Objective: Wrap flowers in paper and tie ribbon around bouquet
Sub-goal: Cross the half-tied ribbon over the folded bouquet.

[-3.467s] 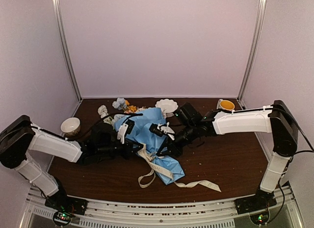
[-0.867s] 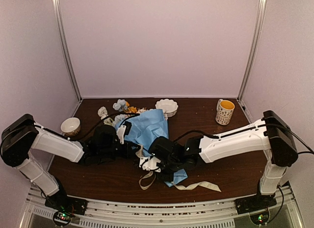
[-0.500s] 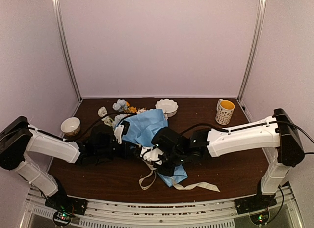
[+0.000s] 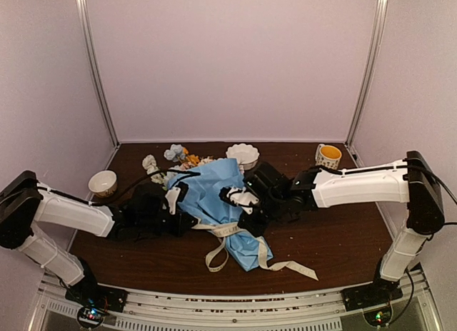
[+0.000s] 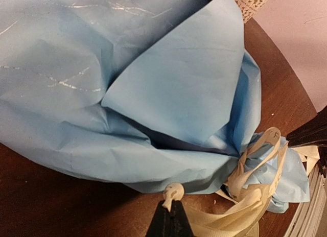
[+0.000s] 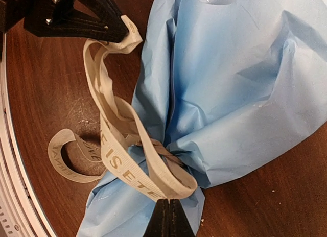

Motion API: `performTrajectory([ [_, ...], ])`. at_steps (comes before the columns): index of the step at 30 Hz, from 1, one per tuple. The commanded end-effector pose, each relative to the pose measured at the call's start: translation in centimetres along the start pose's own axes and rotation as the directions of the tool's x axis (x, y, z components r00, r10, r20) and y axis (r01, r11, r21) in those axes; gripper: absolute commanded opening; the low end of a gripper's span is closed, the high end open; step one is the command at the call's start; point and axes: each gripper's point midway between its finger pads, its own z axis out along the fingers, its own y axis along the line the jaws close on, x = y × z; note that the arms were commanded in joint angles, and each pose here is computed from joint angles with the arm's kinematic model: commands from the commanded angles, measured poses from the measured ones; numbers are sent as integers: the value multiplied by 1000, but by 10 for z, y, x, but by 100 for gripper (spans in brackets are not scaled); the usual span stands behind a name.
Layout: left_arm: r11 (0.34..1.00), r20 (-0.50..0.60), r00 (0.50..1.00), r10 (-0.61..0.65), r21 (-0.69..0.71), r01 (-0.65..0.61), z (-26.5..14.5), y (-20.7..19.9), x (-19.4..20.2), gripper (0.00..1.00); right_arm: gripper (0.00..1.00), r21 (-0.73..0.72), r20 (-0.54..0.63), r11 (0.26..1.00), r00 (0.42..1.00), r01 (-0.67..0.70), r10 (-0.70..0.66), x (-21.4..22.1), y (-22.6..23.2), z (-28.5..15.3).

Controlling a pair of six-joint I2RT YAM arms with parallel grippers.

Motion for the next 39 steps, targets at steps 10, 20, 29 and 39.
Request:
performTrajectory([
  [10,993,1,1000,30,-118,-30,-32,21,5,62,0,-98,-4,994,998,-55,55,11,16,11],
  [20,919,220,892,395,-96,-383,-76,-23,-60,62,0,-111,0,991,997,-80,81,9,17,14],
  [29,735,213,744,634,136,-665,-20,-88,-39,58,0,-138,15,966,975,-219,223,10,8,16],
  [39,663,106,671,734,101,-741,31,-81,-29,58,0,-159,32,956,966,-247,255,8,5,20],
])
